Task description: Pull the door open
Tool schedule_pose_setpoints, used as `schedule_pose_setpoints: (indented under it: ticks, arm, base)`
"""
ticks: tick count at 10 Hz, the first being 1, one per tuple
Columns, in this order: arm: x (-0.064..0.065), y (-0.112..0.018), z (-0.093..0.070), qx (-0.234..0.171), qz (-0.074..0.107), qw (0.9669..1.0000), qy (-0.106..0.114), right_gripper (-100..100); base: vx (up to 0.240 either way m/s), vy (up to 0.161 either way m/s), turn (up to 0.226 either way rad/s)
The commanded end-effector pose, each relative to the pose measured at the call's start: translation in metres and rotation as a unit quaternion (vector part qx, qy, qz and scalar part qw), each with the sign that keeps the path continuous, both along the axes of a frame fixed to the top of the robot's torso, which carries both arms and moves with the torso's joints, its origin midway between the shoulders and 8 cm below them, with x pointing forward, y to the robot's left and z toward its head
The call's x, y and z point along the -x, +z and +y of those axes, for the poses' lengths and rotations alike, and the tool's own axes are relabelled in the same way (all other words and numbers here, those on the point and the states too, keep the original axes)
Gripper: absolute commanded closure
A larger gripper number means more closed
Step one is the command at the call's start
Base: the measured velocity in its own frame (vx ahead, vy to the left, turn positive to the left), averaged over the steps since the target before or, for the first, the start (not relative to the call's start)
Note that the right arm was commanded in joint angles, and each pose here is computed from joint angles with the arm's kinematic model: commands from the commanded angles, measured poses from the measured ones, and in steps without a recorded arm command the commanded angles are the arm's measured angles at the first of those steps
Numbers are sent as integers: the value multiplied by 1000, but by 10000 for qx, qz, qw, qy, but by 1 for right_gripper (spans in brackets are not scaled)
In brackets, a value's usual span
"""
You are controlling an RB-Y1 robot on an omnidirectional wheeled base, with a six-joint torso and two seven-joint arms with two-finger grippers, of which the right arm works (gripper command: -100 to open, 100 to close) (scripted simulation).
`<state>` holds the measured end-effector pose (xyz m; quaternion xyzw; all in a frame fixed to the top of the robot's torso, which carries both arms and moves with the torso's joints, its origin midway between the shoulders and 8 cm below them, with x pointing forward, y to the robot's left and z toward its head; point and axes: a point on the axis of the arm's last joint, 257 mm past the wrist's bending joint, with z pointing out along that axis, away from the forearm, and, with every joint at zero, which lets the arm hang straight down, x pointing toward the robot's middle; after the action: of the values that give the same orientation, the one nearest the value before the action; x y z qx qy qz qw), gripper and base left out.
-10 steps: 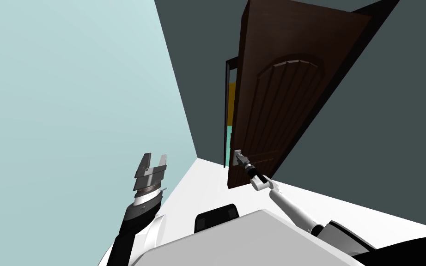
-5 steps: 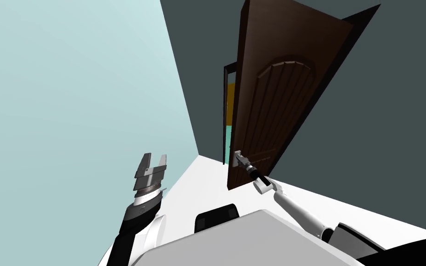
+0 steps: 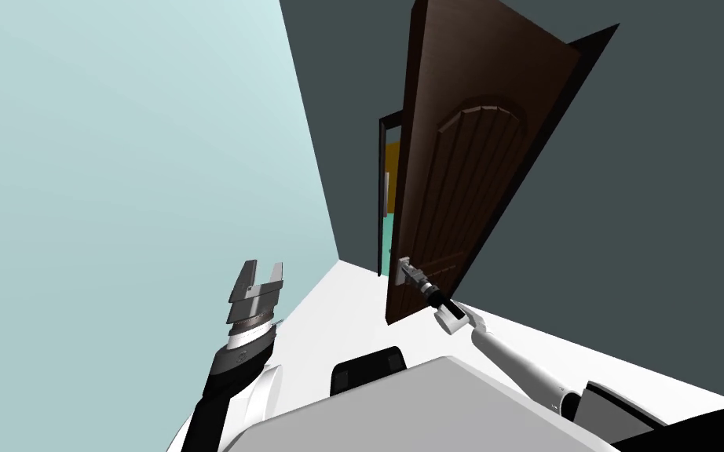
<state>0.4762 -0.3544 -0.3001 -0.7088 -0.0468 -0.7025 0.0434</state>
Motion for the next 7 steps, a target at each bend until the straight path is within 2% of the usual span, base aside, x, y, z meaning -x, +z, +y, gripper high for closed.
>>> schedule_pose_setpoints:
  ticks: [1, 6, 7]
  arm:
    - [6, 1, 2, -7, -22, 9999, 119, 100]
    - [26, 4, 5, -25, -43, 9988, 494, 100]
    - [23, 0, 6, -7, -3, 9990, 448, 100]
  base:
    - [-210, -121, 141]
    - [-209, -115, 108]
    - [-90, -38, 26]
